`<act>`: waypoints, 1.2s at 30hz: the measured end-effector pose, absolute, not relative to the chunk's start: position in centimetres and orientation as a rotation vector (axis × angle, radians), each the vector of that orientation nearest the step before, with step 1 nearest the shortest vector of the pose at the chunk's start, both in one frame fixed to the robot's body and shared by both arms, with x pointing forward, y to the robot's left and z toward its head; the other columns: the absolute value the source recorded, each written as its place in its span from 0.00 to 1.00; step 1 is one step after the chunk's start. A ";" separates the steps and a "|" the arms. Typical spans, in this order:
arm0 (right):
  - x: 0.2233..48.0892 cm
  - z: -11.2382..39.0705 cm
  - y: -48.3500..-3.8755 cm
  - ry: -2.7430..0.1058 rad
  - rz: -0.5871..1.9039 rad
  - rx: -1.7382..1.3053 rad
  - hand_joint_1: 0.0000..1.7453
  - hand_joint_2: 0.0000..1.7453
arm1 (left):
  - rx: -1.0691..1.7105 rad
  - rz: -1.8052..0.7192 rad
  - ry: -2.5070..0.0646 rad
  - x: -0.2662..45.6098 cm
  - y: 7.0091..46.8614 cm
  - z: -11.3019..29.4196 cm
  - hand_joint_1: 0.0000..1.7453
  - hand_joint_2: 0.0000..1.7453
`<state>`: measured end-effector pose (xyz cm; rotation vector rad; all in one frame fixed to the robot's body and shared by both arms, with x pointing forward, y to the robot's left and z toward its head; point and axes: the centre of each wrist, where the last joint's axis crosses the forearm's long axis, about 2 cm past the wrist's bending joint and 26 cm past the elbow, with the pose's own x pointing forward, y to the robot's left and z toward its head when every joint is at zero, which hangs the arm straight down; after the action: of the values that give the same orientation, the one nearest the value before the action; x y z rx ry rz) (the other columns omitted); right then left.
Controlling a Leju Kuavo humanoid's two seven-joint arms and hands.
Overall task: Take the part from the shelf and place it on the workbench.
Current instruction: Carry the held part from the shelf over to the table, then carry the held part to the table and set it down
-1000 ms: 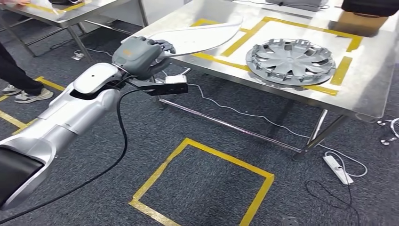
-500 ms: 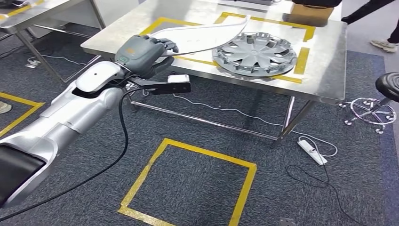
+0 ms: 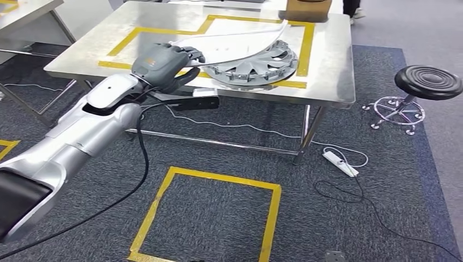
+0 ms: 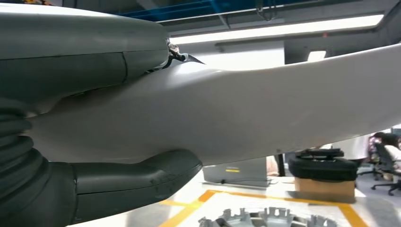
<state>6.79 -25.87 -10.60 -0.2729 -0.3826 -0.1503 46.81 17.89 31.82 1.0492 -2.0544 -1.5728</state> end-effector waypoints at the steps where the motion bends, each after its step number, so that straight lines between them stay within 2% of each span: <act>1: 6.8 -10.6 -25.9 -0.383 -0.150 -0.273 0.00 0.00 | 1.051 -1.572 -2.057 46.8 17.9 32.0 1.00 1.00; 20: 6.4 -10.7 -25.9 -0.373 -0.147 -0.275 0.00 0.00 | 1.042 -1.552 -2.056 46.8 17.8 31.7 1.00 1.00; 36: 6.3 -10.7 -25.9 -0.370 -0.156 -0.276 0.00 0.00 | 1.197 -1.520 -2.009 46.8 17.5 32.6 1.00 1.00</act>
<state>6.33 -25.91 -10.68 -0.2757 -0.3696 -0.1561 46.83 17.49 32.60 1.1969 -2.0087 -1.5203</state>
